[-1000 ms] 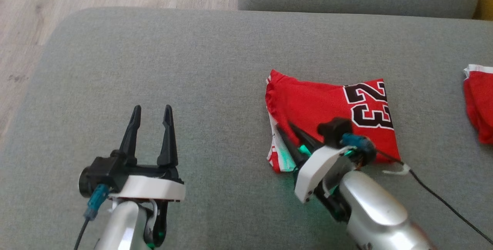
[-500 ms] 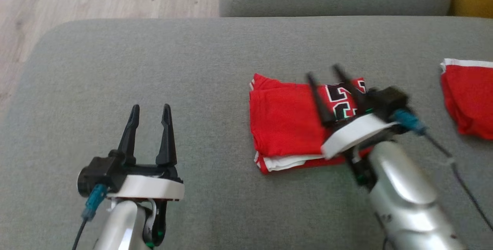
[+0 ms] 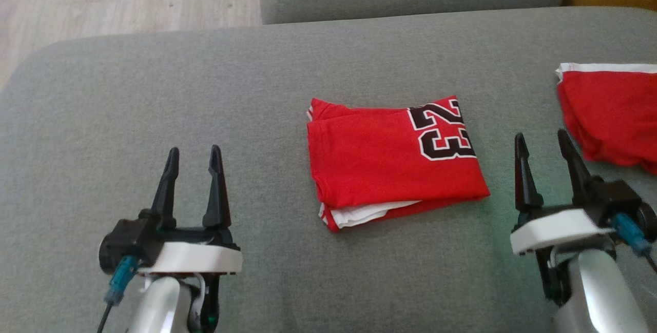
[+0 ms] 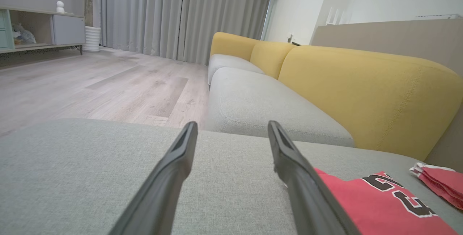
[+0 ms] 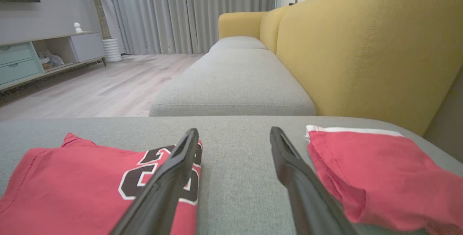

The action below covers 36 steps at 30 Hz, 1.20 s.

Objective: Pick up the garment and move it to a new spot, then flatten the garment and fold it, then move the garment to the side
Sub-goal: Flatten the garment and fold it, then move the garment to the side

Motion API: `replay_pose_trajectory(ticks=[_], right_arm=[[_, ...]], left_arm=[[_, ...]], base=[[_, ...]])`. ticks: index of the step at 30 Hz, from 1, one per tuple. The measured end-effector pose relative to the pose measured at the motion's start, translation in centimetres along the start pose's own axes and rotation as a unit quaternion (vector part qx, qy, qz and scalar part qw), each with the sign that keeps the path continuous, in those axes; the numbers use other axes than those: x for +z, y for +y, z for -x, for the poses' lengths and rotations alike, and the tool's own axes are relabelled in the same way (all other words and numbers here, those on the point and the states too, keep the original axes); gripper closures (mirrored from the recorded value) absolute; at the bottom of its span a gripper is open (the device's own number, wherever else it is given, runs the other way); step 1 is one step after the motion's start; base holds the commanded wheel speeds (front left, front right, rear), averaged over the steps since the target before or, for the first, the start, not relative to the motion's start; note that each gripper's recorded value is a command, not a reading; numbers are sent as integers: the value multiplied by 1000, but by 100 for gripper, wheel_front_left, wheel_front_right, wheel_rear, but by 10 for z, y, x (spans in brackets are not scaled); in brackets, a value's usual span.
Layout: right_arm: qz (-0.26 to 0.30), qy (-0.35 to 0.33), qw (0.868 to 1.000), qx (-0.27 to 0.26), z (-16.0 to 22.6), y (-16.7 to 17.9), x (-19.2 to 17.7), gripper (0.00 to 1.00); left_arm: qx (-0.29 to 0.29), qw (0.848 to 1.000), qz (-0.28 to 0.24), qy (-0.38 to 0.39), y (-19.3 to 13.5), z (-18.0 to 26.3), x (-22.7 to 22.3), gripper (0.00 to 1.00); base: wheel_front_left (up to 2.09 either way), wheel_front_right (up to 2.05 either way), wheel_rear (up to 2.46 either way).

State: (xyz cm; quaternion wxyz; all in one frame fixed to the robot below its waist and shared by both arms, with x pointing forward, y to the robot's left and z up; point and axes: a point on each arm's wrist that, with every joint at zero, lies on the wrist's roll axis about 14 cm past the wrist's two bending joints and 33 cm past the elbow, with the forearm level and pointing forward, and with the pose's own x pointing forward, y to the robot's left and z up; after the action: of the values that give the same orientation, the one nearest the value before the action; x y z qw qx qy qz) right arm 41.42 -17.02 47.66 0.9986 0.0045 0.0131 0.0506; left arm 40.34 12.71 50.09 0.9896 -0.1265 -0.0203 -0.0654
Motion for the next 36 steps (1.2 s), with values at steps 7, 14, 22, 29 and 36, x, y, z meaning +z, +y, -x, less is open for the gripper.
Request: replay_pose_trajectory(ticks=[7, 14, 22, 29, 36], right_arm=[[-19, 5, 1000, -4, 12, 1, -5, 0], [-19, 13, 1000, 2, 8, 5, -11, 0], [-14, 34, 999, 19, -23, 14, -23, 0], [-48, 133, 989, 38, -32, 32, -74, 0], [-41, 190, 979, 69, -36, 52, -102, 0]], left_arm=[[4, 1000, 2, 10, 1, 0, -8, 0], [6, 1000, 3, 19, 3, -2, -14, 0], [5, 1000, 3, 30, 5, -13, -24, 0], [10, 999, 1, 40, 11, -17, -32, 0], [20, 999, -2, 48, 18, -16, -37, 0]], base=[[0, 0, 0], [0, 0, 0], [0, 0, 0], [0, 0, 0], [0, 0, 0]])
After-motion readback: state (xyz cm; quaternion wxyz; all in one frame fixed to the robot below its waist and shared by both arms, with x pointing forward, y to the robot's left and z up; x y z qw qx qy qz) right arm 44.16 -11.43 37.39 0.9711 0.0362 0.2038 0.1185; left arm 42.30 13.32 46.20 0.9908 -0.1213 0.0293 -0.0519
